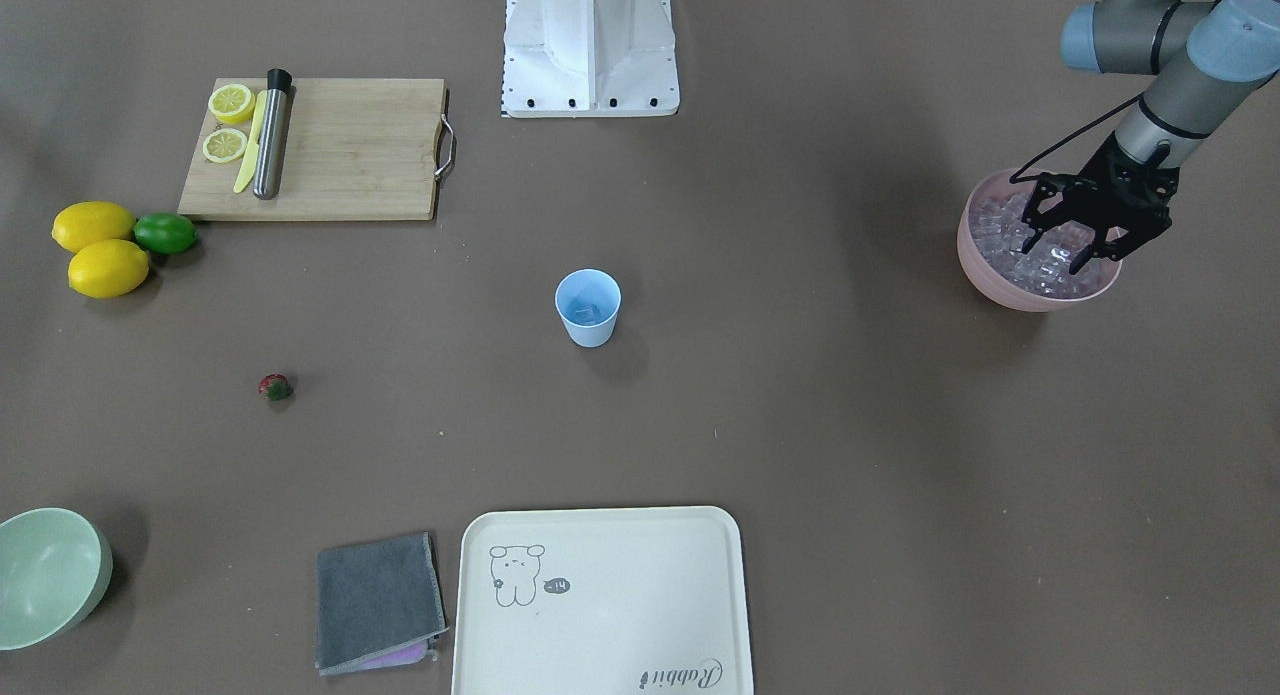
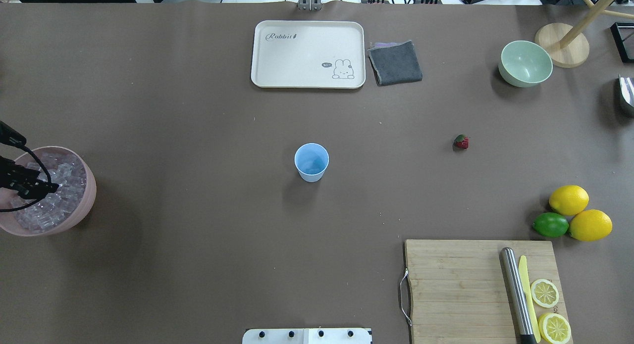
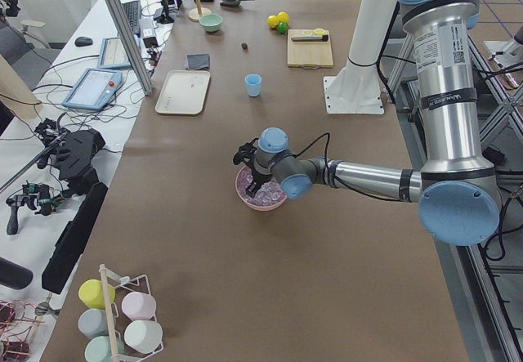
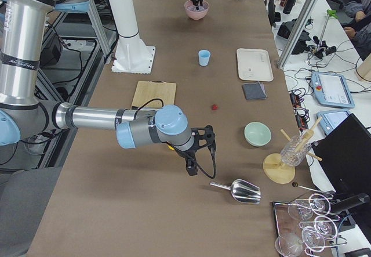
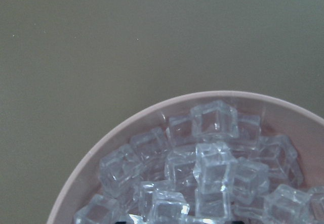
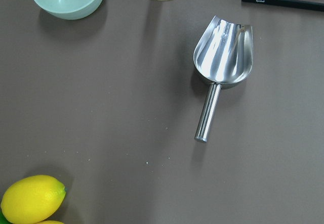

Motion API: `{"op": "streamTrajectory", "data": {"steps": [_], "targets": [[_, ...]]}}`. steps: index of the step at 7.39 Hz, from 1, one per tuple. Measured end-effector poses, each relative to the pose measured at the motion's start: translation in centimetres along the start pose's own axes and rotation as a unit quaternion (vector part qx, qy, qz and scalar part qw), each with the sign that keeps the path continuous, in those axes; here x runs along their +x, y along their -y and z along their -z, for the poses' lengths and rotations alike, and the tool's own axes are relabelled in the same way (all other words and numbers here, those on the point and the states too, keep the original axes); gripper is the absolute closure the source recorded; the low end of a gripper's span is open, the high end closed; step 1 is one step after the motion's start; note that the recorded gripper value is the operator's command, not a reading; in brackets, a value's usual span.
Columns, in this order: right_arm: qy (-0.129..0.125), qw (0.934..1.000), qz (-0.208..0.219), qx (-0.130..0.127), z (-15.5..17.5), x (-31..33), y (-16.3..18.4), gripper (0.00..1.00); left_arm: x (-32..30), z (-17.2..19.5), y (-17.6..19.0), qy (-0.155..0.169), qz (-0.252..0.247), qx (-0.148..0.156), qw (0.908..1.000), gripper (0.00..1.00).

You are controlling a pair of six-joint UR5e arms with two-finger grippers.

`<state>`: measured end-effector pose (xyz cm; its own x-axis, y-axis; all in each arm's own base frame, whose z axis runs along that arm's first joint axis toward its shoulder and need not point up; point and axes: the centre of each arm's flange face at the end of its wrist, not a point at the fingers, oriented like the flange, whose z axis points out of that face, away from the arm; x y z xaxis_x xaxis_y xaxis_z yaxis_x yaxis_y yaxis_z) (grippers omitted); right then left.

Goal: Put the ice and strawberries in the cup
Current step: 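Lower the left gripper into the bowl and grasp another ice cube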

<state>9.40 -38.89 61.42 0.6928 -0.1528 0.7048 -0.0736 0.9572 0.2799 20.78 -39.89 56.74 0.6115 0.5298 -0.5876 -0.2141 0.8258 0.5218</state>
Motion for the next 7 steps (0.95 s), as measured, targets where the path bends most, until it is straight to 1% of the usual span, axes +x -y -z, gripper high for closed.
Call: {"op": "streamTrajectory", "data": {"steps": [2, 3, 5, 7], "targets": [[0.000, 1.0000, 0.000, 0.000, -0.01, -0.01, 0.00, 0.00, 0.13, 0.12, 0.08, -0.002, -0.001, 0.001, 1.0000, 0.80], [0.000, 1.0000, 0.000, 0.000, 0.02, -0.03, 0.01, 0.00, 0.21, 0.20, 0.11, -0.003, -0.001, 0.002, 1.0000, 0.89], [0.000, 1.0000, 0.001, 0.001, 0.07, -0.03, 0.01, 0.00, 0.28, 0.45, 0.17, -0.006, -0.001, 0.003, 1.0000, 1.00], [0.001, 1.0000, 0.001, 0.001, 0.06, -0.03, -0.04, 0.00, 0.45, 0.85, 0.26, -0.011, -0.003, 0.004, 0.9999, 1.00]]}}
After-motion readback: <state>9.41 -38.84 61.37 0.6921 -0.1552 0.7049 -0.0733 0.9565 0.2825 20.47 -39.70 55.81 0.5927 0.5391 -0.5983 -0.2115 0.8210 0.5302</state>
